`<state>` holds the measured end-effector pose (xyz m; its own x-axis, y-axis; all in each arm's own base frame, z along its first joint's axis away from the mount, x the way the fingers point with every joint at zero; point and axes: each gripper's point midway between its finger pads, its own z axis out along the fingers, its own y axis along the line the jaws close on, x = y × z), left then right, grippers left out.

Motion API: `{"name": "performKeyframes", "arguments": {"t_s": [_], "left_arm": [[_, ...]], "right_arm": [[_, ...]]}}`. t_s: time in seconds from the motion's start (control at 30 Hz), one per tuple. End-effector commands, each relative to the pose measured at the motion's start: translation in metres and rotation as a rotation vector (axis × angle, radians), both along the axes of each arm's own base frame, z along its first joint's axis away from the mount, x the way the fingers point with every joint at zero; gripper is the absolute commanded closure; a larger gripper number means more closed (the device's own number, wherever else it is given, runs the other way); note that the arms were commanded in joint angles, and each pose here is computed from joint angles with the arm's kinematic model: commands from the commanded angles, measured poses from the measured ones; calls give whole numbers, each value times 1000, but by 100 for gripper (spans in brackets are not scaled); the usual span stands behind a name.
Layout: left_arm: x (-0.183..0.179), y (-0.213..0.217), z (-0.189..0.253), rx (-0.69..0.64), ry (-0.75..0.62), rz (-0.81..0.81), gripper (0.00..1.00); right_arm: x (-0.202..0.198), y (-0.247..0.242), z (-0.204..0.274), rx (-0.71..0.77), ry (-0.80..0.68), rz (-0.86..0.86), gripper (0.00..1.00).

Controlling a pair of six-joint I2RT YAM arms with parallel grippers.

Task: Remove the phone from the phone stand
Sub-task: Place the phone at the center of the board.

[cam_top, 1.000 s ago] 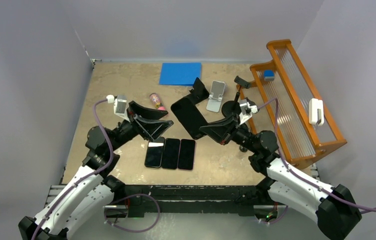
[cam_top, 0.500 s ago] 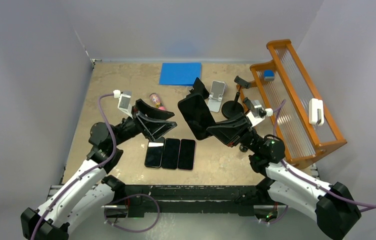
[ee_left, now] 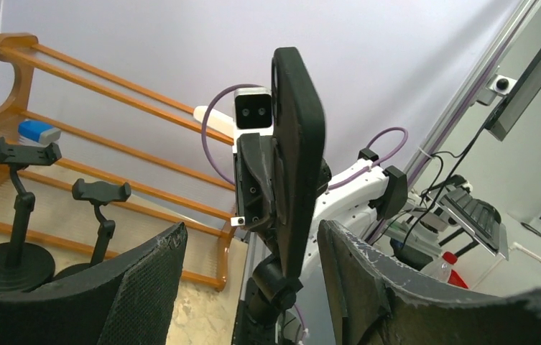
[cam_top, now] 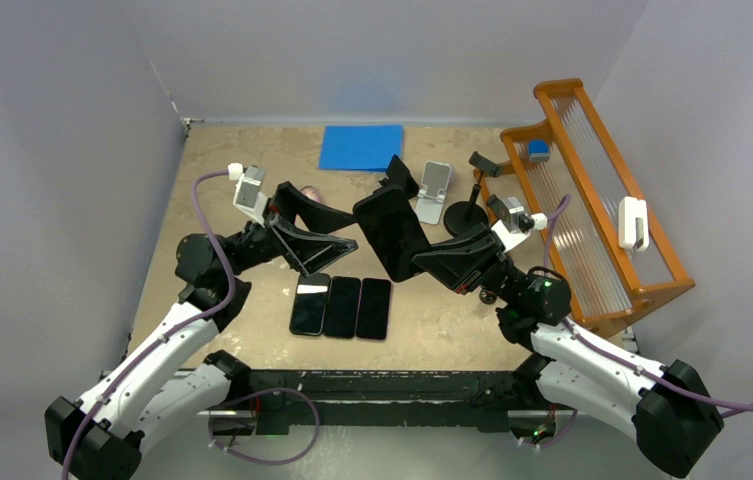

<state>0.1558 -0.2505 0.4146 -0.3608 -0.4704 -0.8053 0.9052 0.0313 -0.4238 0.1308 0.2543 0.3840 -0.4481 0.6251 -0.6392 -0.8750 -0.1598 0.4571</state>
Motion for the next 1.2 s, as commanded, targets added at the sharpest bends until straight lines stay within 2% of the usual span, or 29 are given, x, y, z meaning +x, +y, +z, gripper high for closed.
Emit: {"name": "performKeyframes", "arguments": {"t_s": [0.0,0.7,1.17], "left_arm": [[-13,-2,22,-19,-82,-67,35],[-17,-3,25,-32,-58,-105,38],[-10,-5,22,-24,-26,-89,48]], "right_arm": [[-18,-14,46,127,-121,0,100],[5,2,42,117,-27,-85,100],[12,9,38,97,1,-114,100]]}}
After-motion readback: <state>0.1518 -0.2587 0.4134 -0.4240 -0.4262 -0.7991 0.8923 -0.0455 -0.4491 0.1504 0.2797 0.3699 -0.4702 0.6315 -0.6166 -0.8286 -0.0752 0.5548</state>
